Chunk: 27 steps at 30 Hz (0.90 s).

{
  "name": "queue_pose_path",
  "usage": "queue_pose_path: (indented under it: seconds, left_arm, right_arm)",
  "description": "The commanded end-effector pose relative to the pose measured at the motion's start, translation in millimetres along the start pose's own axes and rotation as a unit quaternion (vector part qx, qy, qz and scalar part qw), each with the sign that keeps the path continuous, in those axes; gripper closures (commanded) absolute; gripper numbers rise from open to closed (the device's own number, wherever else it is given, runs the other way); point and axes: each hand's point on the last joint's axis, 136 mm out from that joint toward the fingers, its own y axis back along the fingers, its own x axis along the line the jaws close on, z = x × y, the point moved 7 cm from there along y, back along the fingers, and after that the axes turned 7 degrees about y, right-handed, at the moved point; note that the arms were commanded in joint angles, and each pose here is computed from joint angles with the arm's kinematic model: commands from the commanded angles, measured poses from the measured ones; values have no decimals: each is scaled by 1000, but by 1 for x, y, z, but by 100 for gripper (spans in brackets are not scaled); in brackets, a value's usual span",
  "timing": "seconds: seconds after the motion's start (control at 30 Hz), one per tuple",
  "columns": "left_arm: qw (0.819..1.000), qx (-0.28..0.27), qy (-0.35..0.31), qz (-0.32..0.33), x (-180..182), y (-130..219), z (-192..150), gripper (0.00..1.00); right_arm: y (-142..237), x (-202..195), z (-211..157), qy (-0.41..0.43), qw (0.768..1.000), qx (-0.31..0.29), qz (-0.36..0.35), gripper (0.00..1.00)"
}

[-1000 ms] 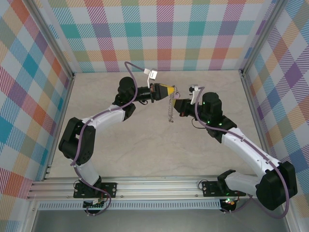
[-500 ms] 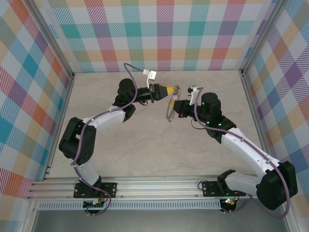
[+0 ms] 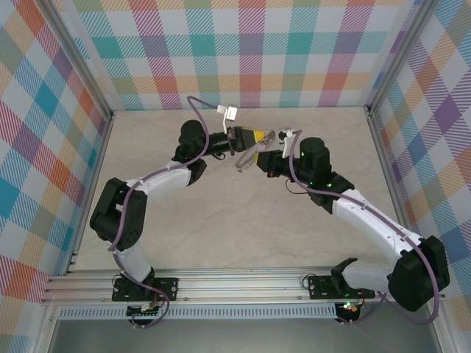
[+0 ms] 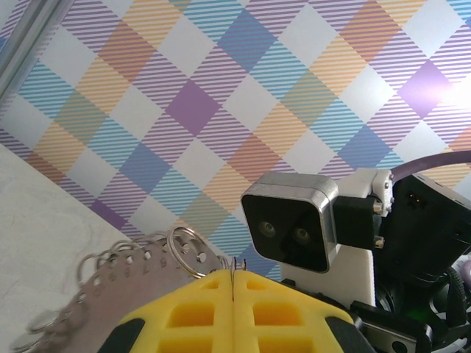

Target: Put the keys on the keyring

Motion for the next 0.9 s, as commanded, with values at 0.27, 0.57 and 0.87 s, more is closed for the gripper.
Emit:
queue_pose_path:
  seconds: [0.27, 0.57, 0.87]
  left_arm:
    - [999, -17, -27, -22, -12, -2, 5, 100]
    - [999, -18, -32, -22, -15, -1, 6, 100]
    - [999, -18, -32, -22, -14, -1, 5, 100]
  right_arm:
    - [41, 15, 1, 47, 999, 19, -13, 15]
    - [76, -12, -8, 47, 989, 28, -138, 0]
    - [95, -75, -2, 19, 893, 19, -449, 0]
